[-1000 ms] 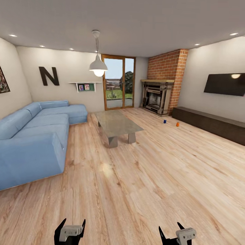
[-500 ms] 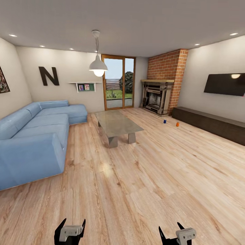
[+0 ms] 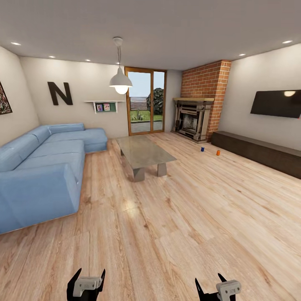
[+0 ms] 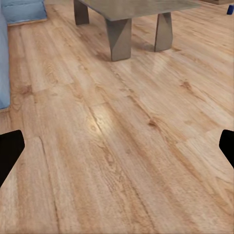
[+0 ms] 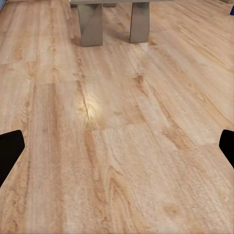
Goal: Put the three can of soda from the living room inside the tash can in the kitchen.
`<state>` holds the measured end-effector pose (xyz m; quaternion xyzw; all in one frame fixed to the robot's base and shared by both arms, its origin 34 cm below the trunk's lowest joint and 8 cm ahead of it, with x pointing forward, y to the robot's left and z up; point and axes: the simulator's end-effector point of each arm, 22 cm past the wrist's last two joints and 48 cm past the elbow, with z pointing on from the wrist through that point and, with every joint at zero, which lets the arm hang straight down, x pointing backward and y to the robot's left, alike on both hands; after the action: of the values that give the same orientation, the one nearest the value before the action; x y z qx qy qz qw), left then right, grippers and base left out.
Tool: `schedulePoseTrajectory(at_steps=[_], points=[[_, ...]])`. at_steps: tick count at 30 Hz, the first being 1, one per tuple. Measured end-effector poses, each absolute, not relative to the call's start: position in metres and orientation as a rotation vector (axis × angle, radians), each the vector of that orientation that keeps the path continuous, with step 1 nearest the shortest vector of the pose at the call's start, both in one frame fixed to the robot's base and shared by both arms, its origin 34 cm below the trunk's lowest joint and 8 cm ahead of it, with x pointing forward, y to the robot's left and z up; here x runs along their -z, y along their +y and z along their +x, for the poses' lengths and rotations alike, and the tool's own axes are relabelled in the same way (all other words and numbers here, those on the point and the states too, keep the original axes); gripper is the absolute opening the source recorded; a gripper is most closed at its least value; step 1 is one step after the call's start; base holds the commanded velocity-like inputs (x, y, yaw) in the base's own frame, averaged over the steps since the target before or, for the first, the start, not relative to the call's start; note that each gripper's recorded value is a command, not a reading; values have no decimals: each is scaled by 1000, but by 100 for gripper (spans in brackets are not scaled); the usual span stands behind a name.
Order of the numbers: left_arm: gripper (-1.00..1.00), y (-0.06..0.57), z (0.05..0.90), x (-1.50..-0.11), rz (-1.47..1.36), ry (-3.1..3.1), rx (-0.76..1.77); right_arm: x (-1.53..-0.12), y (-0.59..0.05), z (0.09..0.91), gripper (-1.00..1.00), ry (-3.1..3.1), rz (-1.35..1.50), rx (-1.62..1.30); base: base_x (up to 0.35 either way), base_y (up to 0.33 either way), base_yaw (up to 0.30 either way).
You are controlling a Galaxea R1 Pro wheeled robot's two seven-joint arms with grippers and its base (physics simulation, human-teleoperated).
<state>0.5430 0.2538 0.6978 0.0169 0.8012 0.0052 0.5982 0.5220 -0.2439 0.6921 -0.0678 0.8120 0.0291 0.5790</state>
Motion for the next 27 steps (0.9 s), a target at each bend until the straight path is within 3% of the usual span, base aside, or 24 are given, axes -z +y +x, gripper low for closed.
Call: schedulePoseTrajectory(at_steps=[17, 27], points=[[100, 255, 540, -693, 35, 1871, -14, -692, -239, 523, 100, 1902, -149, -81, 0, 0, -2], [100, 255, 539, -691, 37, 1876, -15, -689, -240, 522, 100, 1910, -141, -81, 0, 0, -180]])
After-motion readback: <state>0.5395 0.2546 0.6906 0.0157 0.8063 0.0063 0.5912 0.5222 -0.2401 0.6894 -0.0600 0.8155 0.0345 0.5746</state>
